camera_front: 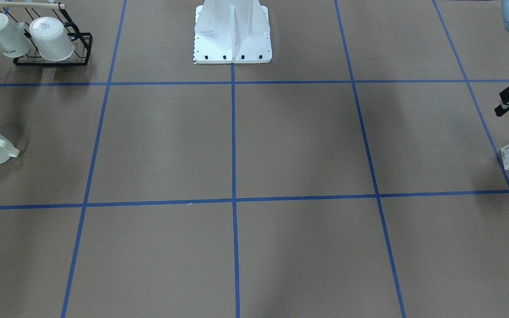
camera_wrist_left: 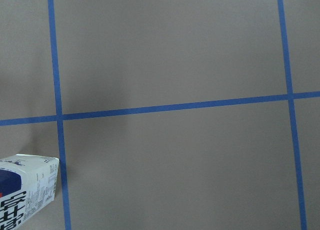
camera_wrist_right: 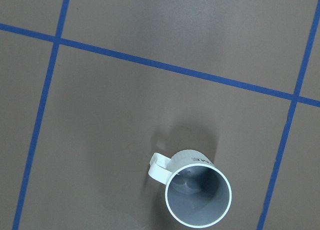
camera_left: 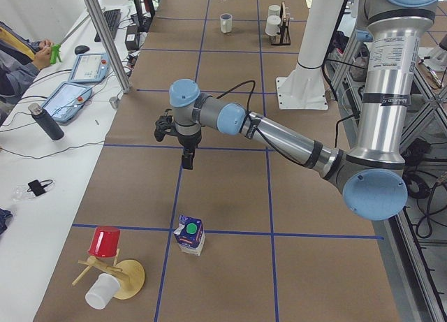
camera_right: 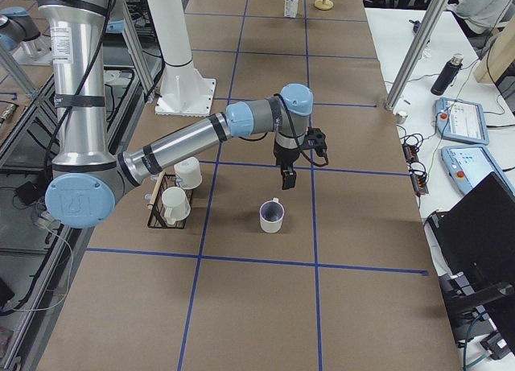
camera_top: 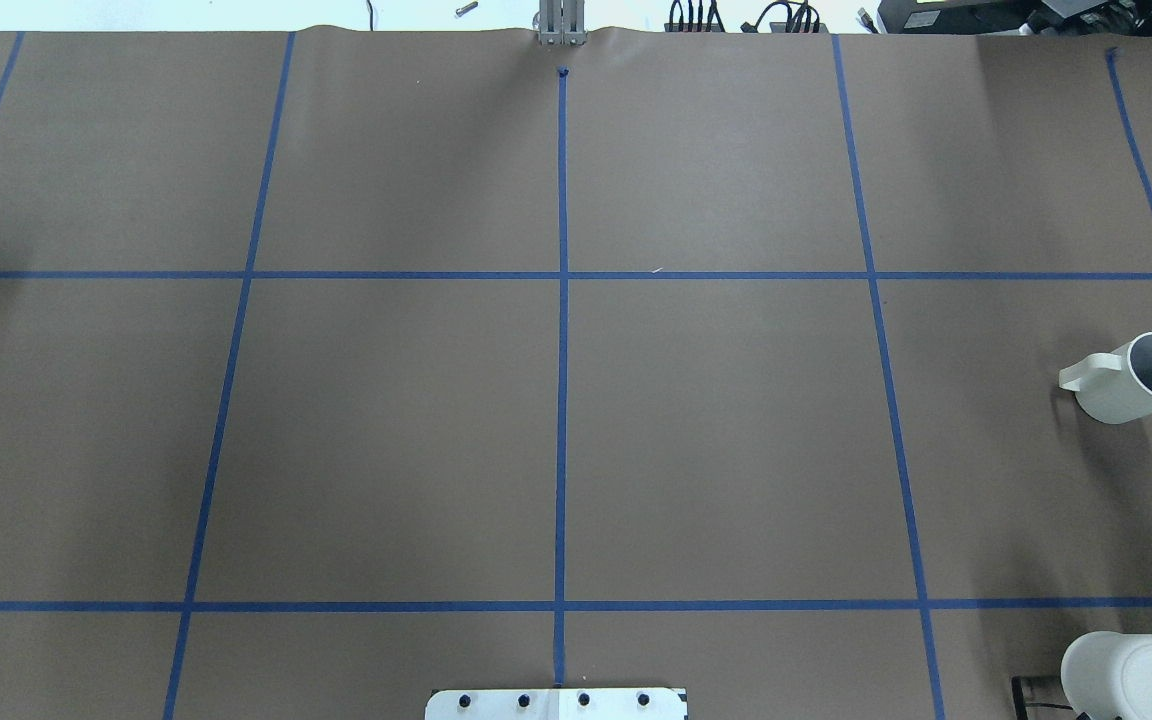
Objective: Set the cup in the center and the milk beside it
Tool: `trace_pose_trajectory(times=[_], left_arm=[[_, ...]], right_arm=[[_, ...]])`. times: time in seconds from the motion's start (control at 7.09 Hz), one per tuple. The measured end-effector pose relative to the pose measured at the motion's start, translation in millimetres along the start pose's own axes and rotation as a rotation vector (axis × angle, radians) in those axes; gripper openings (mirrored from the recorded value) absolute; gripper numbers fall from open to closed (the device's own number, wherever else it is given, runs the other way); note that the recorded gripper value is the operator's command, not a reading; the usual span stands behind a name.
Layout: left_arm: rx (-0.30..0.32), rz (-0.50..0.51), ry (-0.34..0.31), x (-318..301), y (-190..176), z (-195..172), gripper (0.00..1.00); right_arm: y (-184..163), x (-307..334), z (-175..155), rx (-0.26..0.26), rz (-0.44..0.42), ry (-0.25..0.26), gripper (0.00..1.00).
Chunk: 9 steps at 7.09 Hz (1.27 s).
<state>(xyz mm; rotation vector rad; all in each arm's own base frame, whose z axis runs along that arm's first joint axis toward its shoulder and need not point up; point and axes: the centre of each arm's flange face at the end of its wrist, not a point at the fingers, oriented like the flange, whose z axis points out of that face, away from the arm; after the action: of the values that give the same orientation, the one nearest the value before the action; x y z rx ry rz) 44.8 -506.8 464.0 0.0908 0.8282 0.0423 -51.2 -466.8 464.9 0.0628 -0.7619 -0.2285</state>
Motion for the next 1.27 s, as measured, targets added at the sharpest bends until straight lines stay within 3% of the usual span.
trace_pose_trajectory(times=[0.42,1.27], left_arm=[[0.012,-0.011,0.002,-2.3,1.2,1.9,0.98],[0.012,-0.018,-0.001,-4.9,1.4,3.7,0.98]], right_arm=[[-1.6,-2.5,-1.3,0.020,-0.020,-0.008,1.00],[-3.1,5.5,9.5,0.000,-0.003,-0.020,1.00]])
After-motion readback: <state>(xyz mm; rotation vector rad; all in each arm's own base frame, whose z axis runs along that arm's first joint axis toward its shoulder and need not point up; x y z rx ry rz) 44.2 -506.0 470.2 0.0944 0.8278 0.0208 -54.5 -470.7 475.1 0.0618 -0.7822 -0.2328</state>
